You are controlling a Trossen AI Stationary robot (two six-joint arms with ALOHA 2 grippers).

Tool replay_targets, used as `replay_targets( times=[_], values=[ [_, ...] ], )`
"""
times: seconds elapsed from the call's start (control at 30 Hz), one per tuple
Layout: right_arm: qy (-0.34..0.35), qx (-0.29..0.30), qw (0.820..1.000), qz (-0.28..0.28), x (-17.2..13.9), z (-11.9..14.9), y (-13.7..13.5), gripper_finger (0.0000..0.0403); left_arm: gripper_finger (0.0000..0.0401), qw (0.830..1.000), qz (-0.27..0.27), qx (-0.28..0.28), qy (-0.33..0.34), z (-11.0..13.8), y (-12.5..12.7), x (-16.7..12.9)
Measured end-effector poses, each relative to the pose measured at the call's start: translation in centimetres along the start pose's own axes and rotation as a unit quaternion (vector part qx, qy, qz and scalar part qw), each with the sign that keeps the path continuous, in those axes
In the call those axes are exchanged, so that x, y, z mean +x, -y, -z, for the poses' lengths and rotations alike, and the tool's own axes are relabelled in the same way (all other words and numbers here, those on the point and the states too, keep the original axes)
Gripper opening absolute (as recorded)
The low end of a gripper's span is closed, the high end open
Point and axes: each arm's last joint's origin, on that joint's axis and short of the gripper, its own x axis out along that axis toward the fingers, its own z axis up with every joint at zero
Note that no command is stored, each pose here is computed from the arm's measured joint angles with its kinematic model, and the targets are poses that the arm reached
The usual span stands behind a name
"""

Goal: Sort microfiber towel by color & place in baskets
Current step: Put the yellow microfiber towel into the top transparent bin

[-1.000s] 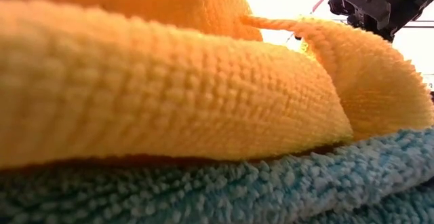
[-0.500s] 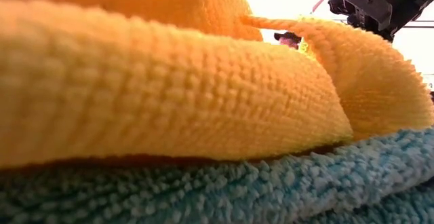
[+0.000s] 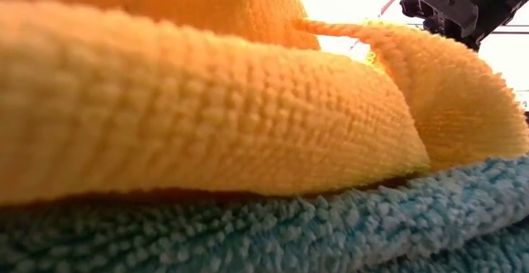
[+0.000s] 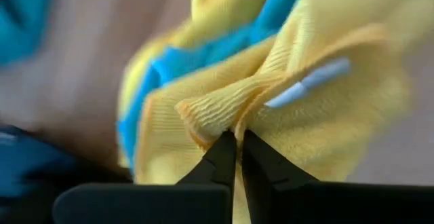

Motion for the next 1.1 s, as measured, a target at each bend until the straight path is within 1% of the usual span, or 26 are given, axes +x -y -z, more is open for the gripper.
replay_targets(
  times=[0.13, 0.27, 0.4, 0.53, 0.67, 0.83, 0.97, 1.1],
  values=[
    [0.003, 0.000, 1.000, 0.003, 0.0, 0.0, 0.0, 0.0003, 0.0001, 0.998, -0.032, 0.006, 0.048, -0.9, -0.2, -4.1],
    [0.003, 0.000, 1.000, 0.003, 0.0, 0.0, 0.0, 0.0003, 0.0001, 0.993, -0.043, 0.023, 0.104, -1.8, -0.5, -7.9],
    [0.003, 0.000, 1.000, 0.003, 0.0, 0.0, 0.0, 0.0003, 0.0001, 0.980, -0.047, 0.045, 0.186, -3.2, -1.0, -11.3],
    [0.004, 0.000, 1.000, 0.004, 0.0, 0.0, 0.0, 0.0003, 0.0000, 0.962, -0.068, 0.037, 0.262, -5.2, -2.2, -14.4],
    [0.005, 0.000, 1.000, 0.006, 0.0, -0.1, 0.1, 0.0003, 0.0000, 0.949, -0.101, 0.041, 0.297, -7.9, -4.0, -16.6],
    [0.005, 0.000, 1.000, 0.005, 0.0, -0.1, 0.1, 0.0003, 0.0000, 0.927, -0.113, 0.060, 0.352, -12.2, -6.2, -18.9],
    [0.005, -0.008, 1.000, 0.005, 0.0, -0.1, 0.0, 0.0003, 0.0000, 0.912, -0.124, 0.079, 0.382, -16.1, -8.1, -19.8],
    [0.006, -0.007, 1.000, 0.004, 0.0, -0.1, 0.0, 0.0003, 0.0000, 0.907, -0.143, 0.087, 0.387, -20.2, -10.1, -19.4]
  ],
)
